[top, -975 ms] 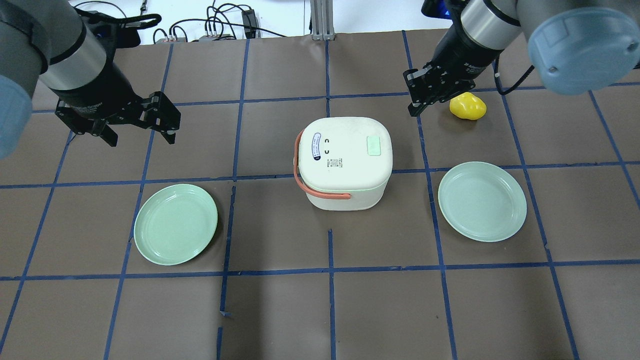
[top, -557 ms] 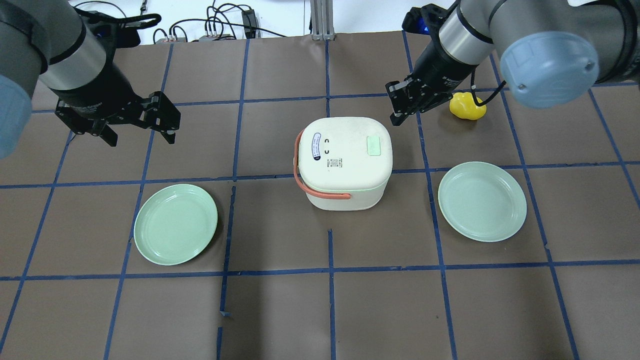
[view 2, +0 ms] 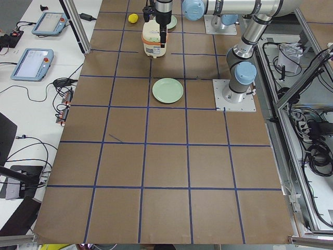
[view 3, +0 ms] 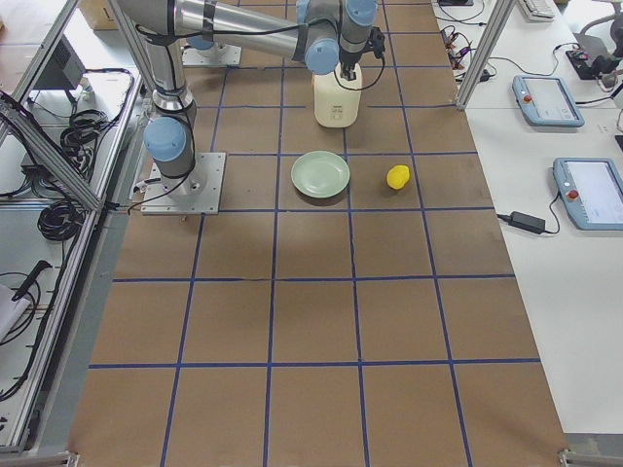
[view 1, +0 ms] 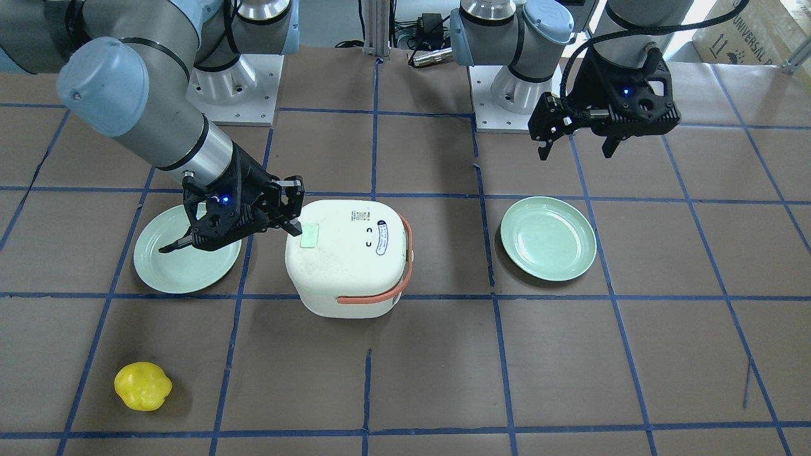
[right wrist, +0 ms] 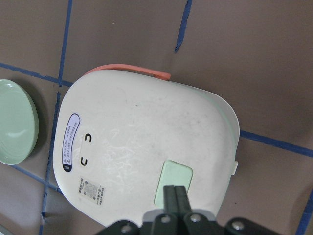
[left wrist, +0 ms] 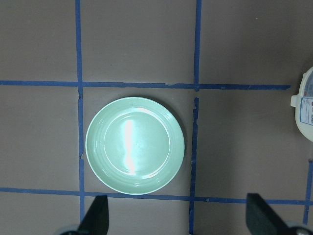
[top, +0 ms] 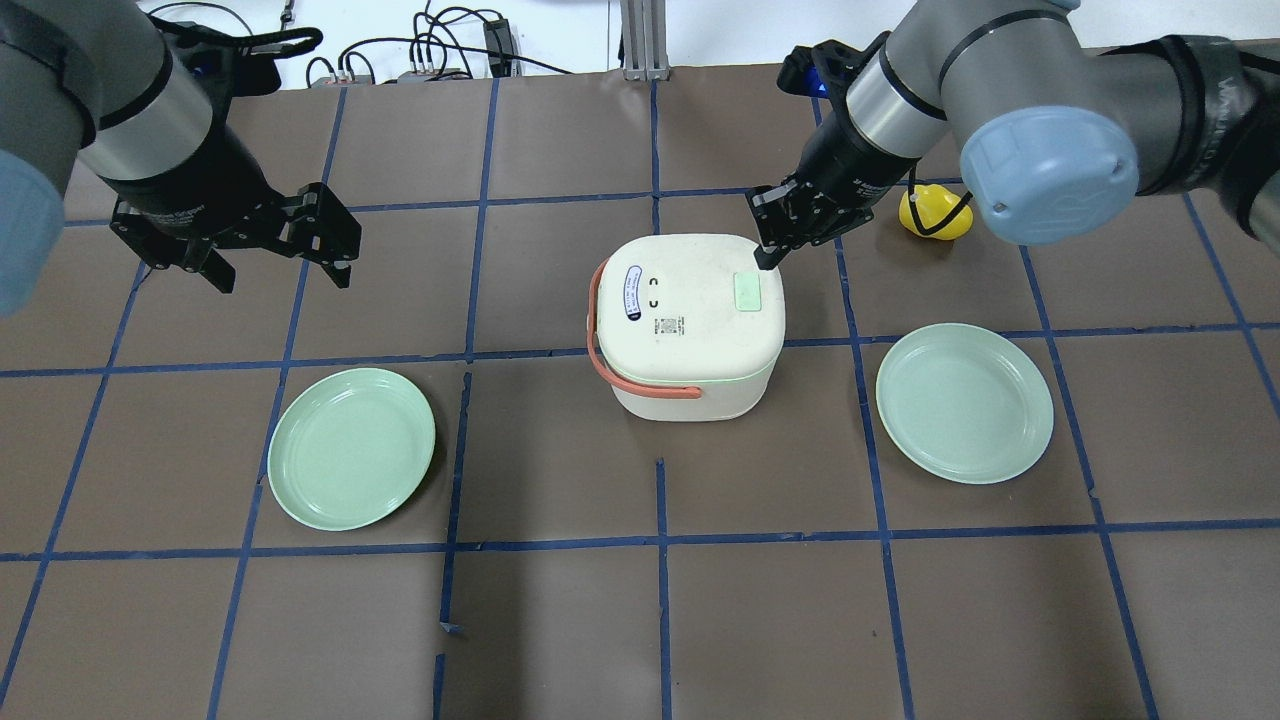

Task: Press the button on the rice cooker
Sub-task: 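Press down on the green button with the right gripper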

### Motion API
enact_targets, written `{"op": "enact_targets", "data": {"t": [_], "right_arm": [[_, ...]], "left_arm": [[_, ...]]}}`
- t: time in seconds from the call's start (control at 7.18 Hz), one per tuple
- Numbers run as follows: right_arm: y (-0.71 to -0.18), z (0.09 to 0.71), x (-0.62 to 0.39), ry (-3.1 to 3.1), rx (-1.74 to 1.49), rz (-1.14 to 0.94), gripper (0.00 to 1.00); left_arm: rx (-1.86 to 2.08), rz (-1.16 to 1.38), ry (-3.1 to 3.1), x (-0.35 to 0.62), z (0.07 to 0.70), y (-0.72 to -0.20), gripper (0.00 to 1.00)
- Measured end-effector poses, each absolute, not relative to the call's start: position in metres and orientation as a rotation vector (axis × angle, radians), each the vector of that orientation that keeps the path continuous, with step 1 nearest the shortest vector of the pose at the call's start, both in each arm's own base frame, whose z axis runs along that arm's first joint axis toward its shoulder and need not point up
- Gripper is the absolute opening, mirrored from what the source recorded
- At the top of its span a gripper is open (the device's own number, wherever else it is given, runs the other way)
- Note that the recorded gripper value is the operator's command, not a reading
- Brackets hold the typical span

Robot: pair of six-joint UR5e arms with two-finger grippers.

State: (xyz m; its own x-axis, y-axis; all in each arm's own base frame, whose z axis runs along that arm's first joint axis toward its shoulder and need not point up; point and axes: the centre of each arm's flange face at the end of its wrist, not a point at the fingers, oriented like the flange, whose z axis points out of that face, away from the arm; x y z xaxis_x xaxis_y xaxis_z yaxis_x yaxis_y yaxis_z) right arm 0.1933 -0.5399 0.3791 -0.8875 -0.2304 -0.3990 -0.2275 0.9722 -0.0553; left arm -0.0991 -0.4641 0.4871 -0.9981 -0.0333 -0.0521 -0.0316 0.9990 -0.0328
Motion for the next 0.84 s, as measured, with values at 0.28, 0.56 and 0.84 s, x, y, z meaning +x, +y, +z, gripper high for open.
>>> {"op": "enact_targets", "data": {"t": [0.28,0.56,0.84], "right_arm": [[-0.535,0.37,0.2,2.702,-0.342,-0.003,0.11],[-0.533,0.364,0.204,2.688,-0.349,-0.014,0.12],[-0.535,0.362,0.205,2.682,-0.353,-0.028,0.12]], "left_arm": [[-0.05,-0.049,3.088,-0.099,0.487,-0.464,1.0],[-0.05,-0.049,3.088,-0.099,0.487,-0.464,1.0],[-0.05,-0.048,3.088,-0.099,0.487,-0.464,1.0]]}}
